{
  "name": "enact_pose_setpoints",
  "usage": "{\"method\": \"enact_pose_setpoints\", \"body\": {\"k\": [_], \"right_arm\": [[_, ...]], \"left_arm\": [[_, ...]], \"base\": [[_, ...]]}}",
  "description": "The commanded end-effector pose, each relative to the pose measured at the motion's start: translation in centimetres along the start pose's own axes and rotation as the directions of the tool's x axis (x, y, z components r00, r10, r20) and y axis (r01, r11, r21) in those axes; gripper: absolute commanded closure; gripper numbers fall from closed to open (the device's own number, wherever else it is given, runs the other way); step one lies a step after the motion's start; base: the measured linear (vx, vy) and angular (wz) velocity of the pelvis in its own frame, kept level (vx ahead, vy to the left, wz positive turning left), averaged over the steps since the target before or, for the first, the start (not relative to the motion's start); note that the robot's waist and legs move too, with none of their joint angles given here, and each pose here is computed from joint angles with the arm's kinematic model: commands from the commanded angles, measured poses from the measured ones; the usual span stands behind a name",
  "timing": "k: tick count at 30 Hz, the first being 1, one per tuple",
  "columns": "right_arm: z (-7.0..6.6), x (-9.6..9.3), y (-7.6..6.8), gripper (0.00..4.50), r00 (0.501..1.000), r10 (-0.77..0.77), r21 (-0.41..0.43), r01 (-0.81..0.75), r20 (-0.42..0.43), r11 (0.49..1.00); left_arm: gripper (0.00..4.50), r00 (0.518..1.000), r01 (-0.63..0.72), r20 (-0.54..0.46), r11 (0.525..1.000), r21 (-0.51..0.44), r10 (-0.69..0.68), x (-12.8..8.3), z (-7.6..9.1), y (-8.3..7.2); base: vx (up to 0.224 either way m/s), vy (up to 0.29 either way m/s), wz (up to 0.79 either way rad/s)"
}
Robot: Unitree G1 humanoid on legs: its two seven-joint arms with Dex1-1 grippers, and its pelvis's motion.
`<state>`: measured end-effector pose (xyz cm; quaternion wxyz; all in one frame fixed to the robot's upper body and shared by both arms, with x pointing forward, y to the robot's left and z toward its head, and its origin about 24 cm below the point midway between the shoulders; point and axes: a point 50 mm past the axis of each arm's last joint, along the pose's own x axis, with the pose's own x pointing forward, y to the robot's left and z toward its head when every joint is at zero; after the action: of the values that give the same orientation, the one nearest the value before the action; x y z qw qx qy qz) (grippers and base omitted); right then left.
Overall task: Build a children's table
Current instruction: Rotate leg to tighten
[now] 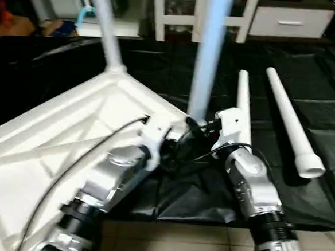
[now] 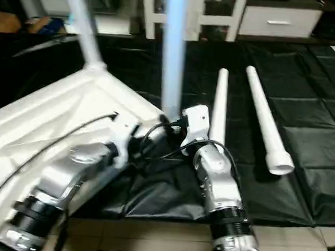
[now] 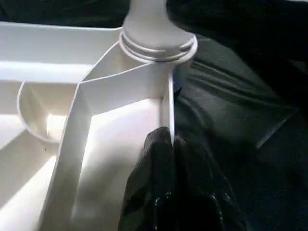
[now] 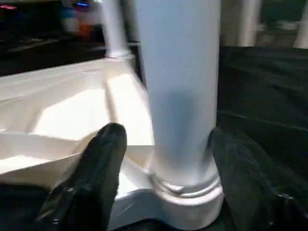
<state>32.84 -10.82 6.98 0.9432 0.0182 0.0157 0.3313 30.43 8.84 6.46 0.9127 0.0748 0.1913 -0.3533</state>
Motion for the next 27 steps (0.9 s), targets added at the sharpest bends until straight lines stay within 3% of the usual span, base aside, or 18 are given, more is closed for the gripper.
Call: {"method": "enact_pose_setpoints", "body": {"k": [1,7,11,12,16,21,27], "right_arm": [[1.2,0.2,0.4,1.14,0.99,0.142,-0.021,-0.142,-0.009,0.99],[2.3,-2.8,-2.3,1.02,0.912,0.371,-0.132,-0.395,-0.173,0.909],[2.5,-3.7,-3.0,1.02,0.884,0.414,-0.143,-0.448,-0.219,0.882],[2.6,-4.1,-3.3,1.02,0.863,0.445,-0.131,-0.483,-0.238,0.866],[2.8,-4.6,-3.0,1.02,0.815,0.525,-0.098,-0.559,-0.246,0.823],[2.3,-4.6,-2.9,1.02,0.795,0.55,-0.084,-0.585,-0.258,0.807],[1.1,-4.6,-2.8,1.62,0.787,0.541,-0.088,-0.587,-0.297,0.805]], "left_arm": [[4.5,0.987,0.086,-0.135,0.996,0.005,-0.085,-0.4,-2.8,-0.6],[4.5,0.944,0.268,-0.2,0.963,0.009,-0.261,-2.7,-4.2,-1.3],[4.5,0.919,0.339,-0.217,0.941,0.012,-0.329,-3.5,-4.6,-1.7],[4.5,0.893,0.402,-0.227,0.915,0.014,-0.389,-4.2,-4.8,-2.1],[4.5,0.861,0.462,-0.241,0.887,0.003,-0.448,-5.1,-5.0,-2.6],[4.5,0.859,0.466,-0.243,0.885,0.0,-0.452,-5.2,-5.0,-2.6],[4.5,0.855,0.472,-0.245,0.882,0.004,-0.456,-5.3,-4.9,-2.6]], "base": [[0.055,-0.037,-0.02],[0.055,-0.016,0.0],[0.0,0.0,0.0],[0.0,0.0,0.0],[0.0,0.0,0.0],[0.0,0.0,0.0],[0.0,0.0,0.0]]}}
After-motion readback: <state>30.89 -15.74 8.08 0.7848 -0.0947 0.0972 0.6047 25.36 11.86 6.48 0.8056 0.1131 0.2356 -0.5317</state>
